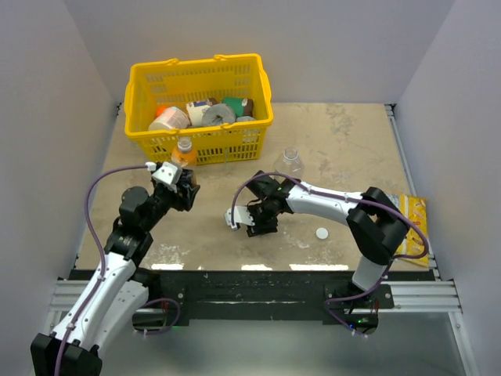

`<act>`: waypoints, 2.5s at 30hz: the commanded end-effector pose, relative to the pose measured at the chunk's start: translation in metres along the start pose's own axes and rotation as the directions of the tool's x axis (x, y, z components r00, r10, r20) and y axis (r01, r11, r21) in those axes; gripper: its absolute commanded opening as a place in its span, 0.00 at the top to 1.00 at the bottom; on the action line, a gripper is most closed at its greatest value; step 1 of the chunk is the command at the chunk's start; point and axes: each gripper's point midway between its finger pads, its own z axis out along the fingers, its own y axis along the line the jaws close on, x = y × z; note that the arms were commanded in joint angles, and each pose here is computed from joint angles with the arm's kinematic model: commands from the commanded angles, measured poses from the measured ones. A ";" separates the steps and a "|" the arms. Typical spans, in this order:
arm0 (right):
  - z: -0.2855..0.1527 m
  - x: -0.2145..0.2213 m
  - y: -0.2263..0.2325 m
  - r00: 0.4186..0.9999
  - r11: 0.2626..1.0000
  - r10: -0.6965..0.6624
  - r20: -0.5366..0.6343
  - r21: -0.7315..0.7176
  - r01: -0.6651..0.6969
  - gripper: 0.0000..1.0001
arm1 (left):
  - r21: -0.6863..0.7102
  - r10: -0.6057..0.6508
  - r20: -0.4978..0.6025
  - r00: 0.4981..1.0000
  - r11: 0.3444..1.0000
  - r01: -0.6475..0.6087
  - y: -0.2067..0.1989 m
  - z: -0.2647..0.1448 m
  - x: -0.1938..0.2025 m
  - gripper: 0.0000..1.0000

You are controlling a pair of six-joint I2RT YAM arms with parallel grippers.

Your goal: Screw on the bottle caps

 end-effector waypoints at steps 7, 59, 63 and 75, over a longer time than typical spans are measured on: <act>0.004 0.012 0.001 0.999 1.000 0.013 -0.037 -0.014 -0.014 0.48 | 0.034 -0.030 0.040 0.999 0.999 0.028 -0.004 0.004 -0.004 1.00; -0.103 -0.050 -0.017 0.980 0.978 0.134 0.150 0.142 -0.156 1.00 | 0.190 0.005 0.040 0.999 0.982 -0.013 -0.028 0.008 0.006 1.00; -0.201 -0.106 -0.026 0.910 0.924 0.198 0.365 0.240 -0.298 1.00 | 0.318 0.167 0.021 0.986 0.934 -0.165 -0.041 0.013 0.014 1.00; -0.295 -0.148 -0.032 0.862 0.874 0.046 0.504 0.398 -0.279 1.00 | 0.428 0.523 0.035 0.852 0.762 -0.486 -0.035 0.016 0.007 1.00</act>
